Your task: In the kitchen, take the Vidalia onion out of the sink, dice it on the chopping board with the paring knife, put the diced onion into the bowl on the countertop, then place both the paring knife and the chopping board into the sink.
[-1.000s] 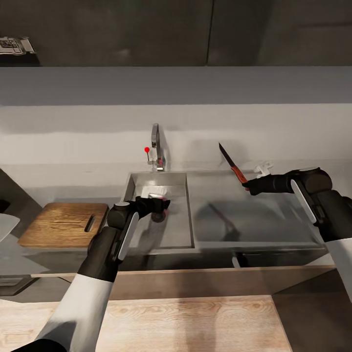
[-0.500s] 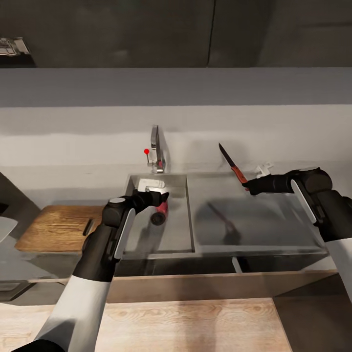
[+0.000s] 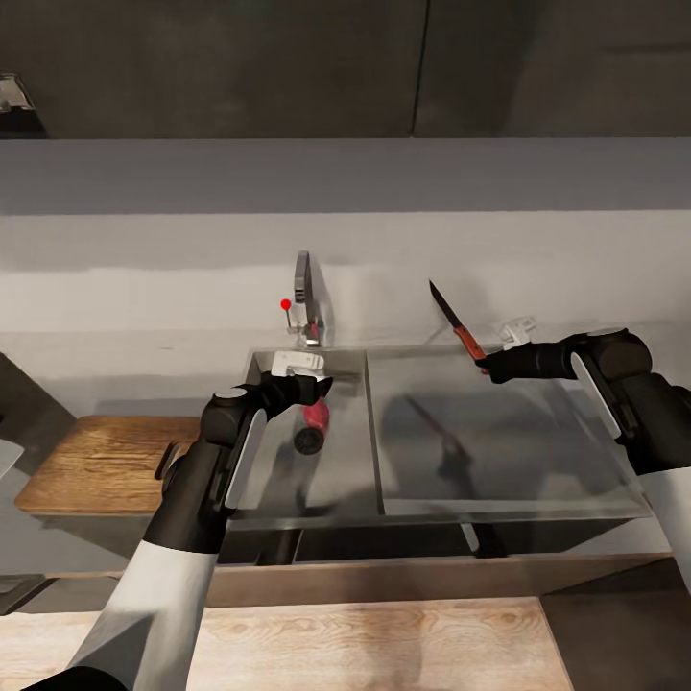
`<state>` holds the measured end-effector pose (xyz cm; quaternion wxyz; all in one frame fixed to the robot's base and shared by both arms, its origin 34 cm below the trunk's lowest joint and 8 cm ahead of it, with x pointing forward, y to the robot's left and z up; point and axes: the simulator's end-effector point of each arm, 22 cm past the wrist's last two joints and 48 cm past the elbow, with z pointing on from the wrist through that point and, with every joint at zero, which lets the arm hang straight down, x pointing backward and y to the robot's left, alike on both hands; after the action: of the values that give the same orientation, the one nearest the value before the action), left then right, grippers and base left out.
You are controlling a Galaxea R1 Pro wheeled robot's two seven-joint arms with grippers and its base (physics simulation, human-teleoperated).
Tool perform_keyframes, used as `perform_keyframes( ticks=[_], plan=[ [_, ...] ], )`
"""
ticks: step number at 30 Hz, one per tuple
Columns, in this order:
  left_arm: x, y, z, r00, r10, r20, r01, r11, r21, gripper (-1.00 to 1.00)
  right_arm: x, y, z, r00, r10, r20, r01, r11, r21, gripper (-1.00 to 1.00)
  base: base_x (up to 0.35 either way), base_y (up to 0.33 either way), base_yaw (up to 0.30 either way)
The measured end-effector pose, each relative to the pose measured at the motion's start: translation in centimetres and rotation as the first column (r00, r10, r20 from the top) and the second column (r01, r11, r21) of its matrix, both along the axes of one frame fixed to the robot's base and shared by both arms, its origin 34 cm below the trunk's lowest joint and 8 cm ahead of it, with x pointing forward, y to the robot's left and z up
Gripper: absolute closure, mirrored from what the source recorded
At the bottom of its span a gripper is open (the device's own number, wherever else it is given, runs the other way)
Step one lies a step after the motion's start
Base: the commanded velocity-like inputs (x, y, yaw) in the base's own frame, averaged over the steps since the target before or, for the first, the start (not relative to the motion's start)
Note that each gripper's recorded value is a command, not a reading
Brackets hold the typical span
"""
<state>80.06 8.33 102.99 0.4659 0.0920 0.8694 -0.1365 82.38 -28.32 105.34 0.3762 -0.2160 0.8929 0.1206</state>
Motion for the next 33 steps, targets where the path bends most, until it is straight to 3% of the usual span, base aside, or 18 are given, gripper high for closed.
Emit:
perform_keyframes(
  ticks=[8,14,28,33],
  plan=[
    [0.0,0.4,-0.3,1.0,0.005,-0.005,-0.005,1.0,0.005,-1.0,-0.1,0.0,-0.2,1.0,-0.002,-0.01,0.002,1.0,0.0,1.0,0.0,0.0,0.0],
    [0.1,0.9,-0.4,1.0,0.01,-0.002,-0.01,1.0,0.013,-1.0,-1.0,-0.4,-1.0,0.996,-0.031,-0.078,0.031,1.0,0.0,1.0,0.0,0.0,0.0],
    [0.1,0.9,-0.4,1.0,0.009,-0.003,-0.009,1.0,0.014,-1.0,-1.6,-2.5,-1.3,0.994,-0.051,-0.096,0.049,0.999,-0.025,1.0,0.0,0.0,0.0],
    [0.1,0.8,-0.3,1.0,0.007,-0.001,-0.007,1.0,0.013,-1.0,-1.9,-2.3,-0.1,0.998,-0.032,-0.063,0.031,0.999,-0.02,1.0,0.0,0.0,0.0]
  ],
)
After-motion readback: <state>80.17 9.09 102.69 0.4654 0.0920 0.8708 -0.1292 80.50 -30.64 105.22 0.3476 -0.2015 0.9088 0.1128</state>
